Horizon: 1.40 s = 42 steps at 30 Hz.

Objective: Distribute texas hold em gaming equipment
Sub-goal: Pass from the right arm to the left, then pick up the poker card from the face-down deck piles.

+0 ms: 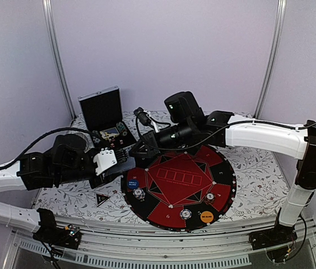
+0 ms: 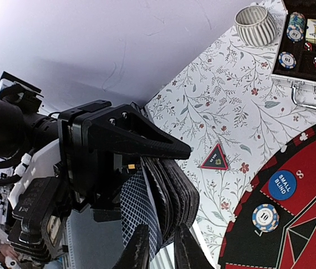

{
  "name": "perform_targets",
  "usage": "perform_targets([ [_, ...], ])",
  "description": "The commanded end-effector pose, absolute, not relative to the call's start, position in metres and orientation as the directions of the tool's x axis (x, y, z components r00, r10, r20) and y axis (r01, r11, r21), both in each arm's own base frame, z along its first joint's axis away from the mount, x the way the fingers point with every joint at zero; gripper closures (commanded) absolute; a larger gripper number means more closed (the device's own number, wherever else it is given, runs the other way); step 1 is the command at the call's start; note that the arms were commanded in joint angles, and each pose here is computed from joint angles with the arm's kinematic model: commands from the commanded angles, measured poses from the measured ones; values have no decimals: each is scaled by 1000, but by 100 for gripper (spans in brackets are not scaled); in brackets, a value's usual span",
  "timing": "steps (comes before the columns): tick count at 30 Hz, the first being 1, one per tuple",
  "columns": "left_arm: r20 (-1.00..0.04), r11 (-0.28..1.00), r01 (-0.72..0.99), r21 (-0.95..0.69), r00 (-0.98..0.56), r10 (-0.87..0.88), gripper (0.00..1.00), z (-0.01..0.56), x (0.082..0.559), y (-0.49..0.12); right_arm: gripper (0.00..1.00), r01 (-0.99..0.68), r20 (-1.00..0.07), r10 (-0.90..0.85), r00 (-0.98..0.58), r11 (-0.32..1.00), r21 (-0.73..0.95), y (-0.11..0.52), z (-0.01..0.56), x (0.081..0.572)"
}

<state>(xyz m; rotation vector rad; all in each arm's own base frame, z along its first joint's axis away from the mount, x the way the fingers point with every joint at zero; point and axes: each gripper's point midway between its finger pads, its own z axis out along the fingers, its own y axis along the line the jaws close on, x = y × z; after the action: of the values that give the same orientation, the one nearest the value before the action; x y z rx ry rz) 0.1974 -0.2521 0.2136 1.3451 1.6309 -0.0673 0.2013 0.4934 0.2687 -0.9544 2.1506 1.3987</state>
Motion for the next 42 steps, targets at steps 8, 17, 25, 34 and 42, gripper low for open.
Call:
perform_targets([
  [8,-700,402,770,496,81,709,43,214,201,-251,82,-707,-618,-356,-701,233,668,500,260,196],
  [17,-702,403,769,496,82,707,44,215,200,-248,96,-721,-640,-335,-691,256,644,496,267,202],
  [25,-705,403,772,491,81,705,44,214,199,-248,93,-727,-654,-318,-687,285,625,483,275,206],
  [34,-705,402,773,491,81,705,44,214,199,-249,98,-730,-649,-336,-682,264,631,484,274,202],
  [42,-704,402,773,490,79,706,43,213,199,-248,99,-735,-659,-326,-678,277,619,476,278,206],
])
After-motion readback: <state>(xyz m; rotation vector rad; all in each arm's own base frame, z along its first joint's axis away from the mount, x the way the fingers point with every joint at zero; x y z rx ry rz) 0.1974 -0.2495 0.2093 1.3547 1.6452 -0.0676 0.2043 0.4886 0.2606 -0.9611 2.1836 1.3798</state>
